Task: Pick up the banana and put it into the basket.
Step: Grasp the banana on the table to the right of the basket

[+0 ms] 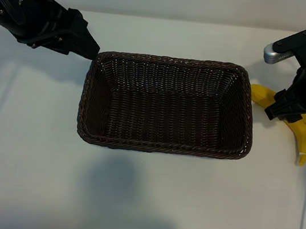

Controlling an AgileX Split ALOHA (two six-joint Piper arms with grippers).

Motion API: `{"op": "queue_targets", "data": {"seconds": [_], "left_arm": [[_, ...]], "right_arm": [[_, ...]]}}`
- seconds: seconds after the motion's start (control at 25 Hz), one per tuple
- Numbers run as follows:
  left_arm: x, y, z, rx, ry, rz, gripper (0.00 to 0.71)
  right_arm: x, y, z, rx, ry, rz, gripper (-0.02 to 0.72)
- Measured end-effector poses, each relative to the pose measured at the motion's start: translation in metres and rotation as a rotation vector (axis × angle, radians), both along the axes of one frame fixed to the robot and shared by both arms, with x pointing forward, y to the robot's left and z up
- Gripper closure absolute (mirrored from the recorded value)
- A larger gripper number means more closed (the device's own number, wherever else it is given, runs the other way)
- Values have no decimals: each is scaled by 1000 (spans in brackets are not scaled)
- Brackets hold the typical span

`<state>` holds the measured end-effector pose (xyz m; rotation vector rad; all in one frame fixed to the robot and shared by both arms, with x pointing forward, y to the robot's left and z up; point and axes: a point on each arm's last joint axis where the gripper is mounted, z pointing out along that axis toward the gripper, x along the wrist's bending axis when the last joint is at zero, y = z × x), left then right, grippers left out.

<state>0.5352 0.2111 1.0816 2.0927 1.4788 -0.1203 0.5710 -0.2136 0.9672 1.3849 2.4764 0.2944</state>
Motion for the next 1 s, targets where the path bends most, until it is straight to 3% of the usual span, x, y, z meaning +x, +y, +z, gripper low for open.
{"op": "queue_targets", "data": {"seconds": [0.44,1.0], "left_arm": [[0,0,0,0,1,0,113],[0,0,0,1,-1,-2,114]], "right_arm": [[7,-1,-36,-45,81,12,100],[15,-22,-49,-13,106,-80,102]]}}
